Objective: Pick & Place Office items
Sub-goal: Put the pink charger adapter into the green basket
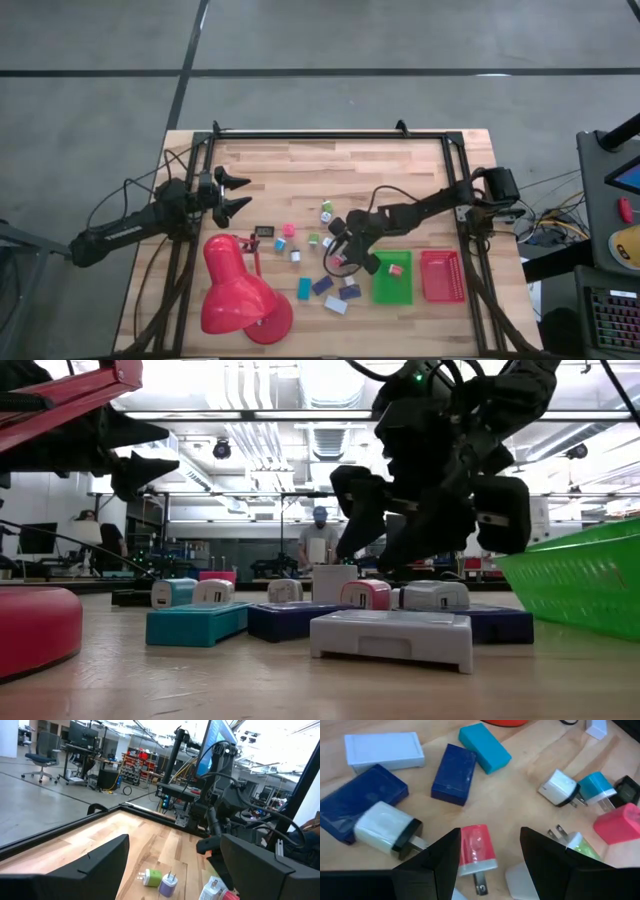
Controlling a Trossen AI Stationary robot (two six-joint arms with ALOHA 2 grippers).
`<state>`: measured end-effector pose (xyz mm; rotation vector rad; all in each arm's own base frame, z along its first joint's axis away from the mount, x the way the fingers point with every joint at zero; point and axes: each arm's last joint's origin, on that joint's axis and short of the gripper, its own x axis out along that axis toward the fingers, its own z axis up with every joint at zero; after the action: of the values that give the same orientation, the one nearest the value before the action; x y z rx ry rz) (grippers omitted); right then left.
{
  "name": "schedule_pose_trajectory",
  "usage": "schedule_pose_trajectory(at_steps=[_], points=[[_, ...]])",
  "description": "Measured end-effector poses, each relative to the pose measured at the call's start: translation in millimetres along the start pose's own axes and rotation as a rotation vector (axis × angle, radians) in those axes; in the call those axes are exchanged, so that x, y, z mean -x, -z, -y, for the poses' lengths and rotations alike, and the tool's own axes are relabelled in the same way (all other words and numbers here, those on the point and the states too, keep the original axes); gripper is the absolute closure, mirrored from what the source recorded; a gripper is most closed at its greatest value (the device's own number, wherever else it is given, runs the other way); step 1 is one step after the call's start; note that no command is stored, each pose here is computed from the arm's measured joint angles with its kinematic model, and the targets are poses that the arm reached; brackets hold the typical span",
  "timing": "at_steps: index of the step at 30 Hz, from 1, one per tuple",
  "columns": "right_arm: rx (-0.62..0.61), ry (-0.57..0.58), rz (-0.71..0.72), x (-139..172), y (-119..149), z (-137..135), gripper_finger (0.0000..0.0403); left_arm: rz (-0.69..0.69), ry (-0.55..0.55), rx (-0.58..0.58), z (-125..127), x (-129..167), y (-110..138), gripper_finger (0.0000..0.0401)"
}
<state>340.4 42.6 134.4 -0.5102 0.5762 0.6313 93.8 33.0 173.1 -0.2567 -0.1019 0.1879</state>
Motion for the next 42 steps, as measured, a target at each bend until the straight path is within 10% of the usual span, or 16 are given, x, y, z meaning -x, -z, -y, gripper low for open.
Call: schedule_pose_trajectory(at_steps=[42], points=[[0.084, -0.106, -0.039, 10.4, -21.7, 15.1, 0.0203, -0.003, -0.001, 0.001, -0.1, -0.2, 0.3, 0.0081]])
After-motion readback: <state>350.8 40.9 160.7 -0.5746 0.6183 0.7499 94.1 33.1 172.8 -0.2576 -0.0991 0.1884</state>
